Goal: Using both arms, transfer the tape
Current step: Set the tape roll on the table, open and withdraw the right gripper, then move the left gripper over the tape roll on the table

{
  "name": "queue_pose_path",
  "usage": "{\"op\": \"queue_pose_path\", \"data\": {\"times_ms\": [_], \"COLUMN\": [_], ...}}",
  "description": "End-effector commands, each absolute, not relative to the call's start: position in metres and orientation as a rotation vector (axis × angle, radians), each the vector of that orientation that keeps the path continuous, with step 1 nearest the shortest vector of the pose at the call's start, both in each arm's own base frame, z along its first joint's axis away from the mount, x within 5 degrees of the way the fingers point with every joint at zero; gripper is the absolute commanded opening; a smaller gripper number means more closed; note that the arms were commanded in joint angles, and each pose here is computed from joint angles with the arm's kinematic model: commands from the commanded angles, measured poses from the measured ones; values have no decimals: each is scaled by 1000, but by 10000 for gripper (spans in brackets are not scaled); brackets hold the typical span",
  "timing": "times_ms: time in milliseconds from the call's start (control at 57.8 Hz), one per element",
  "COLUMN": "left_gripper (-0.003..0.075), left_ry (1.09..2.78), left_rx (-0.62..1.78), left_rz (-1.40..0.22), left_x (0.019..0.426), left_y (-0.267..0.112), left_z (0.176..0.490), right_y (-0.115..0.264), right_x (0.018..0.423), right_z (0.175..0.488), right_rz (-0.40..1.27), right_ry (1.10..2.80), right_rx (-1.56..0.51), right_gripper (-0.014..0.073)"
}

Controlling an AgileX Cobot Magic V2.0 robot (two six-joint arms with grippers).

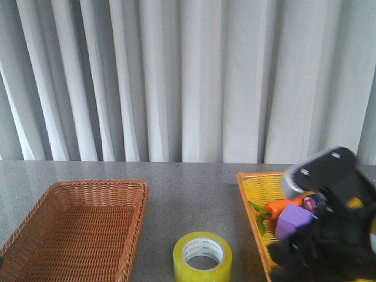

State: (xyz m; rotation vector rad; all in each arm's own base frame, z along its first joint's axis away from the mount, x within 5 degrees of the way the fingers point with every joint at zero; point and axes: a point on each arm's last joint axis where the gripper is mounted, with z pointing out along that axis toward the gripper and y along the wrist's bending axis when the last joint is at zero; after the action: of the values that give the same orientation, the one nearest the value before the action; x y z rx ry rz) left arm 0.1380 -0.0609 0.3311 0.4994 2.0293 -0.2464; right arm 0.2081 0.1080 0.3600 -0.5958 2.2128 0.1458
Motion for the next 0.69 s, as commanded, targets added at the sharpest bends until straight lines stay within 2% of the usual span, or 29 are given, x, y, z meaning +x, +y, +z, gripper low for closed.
{"op": "queue_pose_path", "data": {"times_ms": [0, 242, 675], "left_gripper": [578, 578, 578], "left_ry": [1941, 1940, 1846], "left_rx": [474, 470, 407], "left_rz": [-269, -273, -319], "left_x": [141, 141, 155], "left_y": [-63, -63, -69], "left_z": [347, 347, 355], "right_y": [96, 74, 66], "right_x": [189, 150, 136], "right_z": [373, 359, 361], "right_rz": [179, 182, 184], "right_ry": [2109, 2102, 2106], "right_rx": [-535, -524, -516], "right_gripper": [404, 404, 400]}}
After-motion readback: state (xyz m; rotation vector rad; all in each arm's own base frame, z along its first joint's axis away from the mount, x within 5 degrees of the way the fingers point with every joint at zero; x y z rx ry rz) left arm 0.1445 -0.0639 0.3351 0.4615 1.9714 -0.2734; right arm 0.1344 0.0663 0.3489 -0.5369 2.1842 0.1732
